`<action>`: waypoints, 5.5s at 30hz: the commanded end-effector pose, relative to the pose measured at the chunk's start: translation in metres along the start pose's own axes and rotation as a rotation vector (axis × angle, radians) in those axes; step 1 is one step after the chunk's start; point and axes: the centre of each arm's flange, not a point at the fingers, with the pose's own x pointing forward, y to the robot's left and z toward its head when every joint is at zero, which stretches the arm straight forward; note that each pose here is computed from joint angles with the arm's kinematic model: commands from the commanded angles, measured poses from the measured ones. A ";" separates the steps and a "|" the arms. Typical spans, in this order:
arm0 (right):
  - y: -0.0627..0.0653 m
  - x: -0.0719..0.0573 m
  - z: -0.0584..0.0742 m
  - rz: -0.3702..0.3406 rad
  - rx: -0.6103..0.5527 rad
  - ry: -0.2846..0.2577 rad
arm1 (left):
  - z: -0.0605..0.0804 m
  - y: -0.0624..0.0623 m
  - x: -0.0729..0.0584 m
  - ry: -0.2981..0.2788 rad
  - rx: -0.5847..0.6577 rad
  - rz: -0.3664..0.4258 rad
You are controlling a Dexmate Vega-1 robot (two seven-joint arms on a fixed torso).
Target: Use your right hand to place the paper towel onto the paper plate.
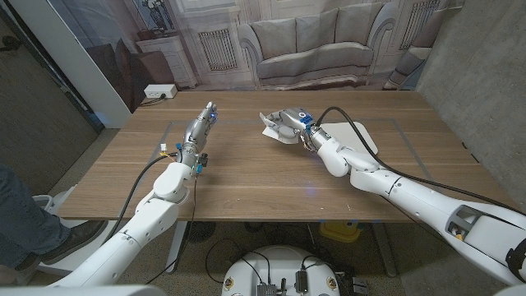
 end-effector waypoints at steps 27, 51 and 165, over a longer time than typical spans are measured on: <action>-0.039 0.006 0.002 -0.035 -0.080 -0.067 | 0.006 0.002 -0.004 0.001 0.014 0.007; -0.050 0.001 -0.005 -0.035 -0.082 -0.031 | 0.005 0.002 -0.005 -0.007 0.004 0.009; -0.057 -0.083 -0.095 -0.058 -0.114 0.437 | 0.010 -0.006 0.005 0.002 0.030 -0.017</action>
